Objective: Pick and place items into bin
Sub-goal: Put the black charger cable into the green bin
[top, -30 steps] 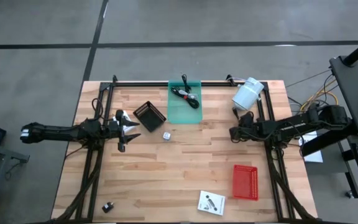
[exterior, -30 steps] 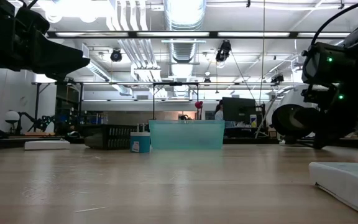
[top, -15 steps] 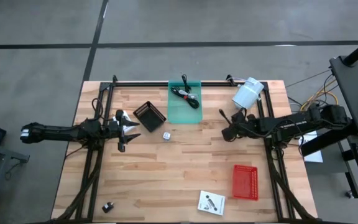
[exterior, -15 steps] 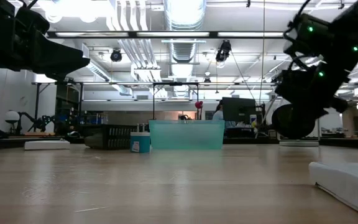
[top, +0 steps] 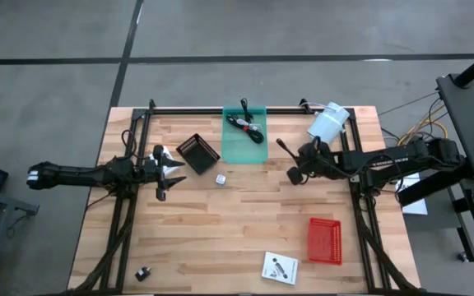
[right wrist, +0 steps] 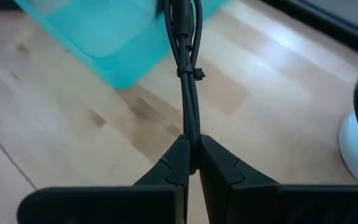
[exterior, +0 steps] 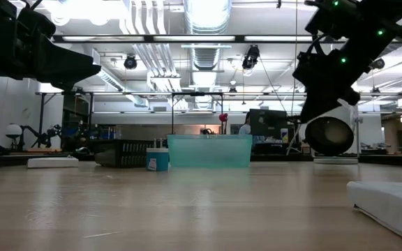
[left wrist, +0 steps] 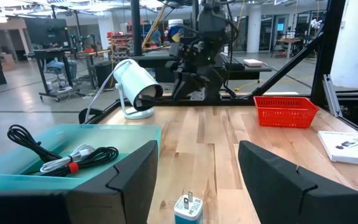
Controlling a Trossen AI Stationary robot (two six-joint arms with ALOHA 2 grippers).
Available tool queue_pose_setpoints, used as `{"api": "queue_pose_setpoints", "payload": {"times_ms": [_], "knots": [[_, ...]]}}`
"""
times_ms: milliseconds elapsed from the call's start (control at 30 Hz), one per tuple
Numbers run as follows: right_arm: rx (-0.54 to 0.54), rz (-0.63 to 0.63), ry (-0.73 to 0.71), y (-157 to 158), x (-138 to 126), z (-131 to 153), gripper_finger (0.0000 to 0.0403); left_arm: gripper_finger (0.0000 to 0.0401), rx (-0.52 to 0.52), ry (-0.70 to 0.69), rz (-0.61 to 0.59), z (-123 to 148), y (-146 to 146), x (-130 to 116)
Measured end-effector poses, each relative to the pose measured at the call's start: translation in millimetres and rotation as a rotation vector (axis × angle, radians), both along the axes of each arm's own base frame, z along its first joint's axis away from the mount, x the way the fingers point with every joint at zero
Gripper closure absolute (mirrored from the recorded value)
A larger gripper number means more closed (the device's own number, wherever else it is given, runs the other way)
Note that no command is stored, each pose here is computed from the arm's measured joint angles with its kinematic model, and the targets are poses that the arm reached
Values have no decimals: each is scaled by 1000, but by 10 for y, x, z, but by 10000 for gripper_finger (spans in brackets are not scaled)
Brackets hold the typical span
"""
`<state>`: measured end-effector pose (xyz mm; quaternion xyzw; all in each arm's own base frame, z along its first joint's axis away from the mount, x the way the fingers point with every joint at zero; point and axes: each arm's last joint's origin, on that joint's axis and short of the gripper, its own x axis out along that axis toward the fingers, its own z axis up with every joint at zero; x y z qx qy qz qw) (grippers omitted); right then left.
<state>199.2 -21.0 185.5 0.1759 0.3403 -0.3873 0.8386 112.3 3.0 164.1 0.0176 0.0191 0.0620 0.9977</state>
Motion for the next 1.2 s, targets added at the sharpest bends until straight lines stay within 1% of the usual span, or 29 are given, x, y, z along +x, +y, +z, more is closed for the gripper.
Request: {"api": "queue_pose_setpoints", "payload": {"times_ms": [133, 300, 467, 633, 767, 967, 1200], "knots": [[-48, 65, -4, -2, 41, 31, 390, 193, 0, 0, 0, 0, 0, 0], [-84, 110, -6, -3, 68, 53, 390, 193, 0, 0, 0, 0, 0, 0], [-151, 190, 7, -5, 105, 85, 390, 193, 0, 0, 0, 0, 0, 0], [-246, 279, -43, -6, 190, 172, 390, 193, 0, 0, 0, 0, 0, 0], [-297, 334, -129, -11, 262, 264, 390, 193, 0, 0, 1, 0, 0, 0], [-314, 375, -234, -92, 317, 358, 390, 193, 0, 0, 0, 0, 0, 0], [-295, 385, -330, -252, 331, 426, 390, 193, 0, 0, 0, 0, 0, 0]]}}
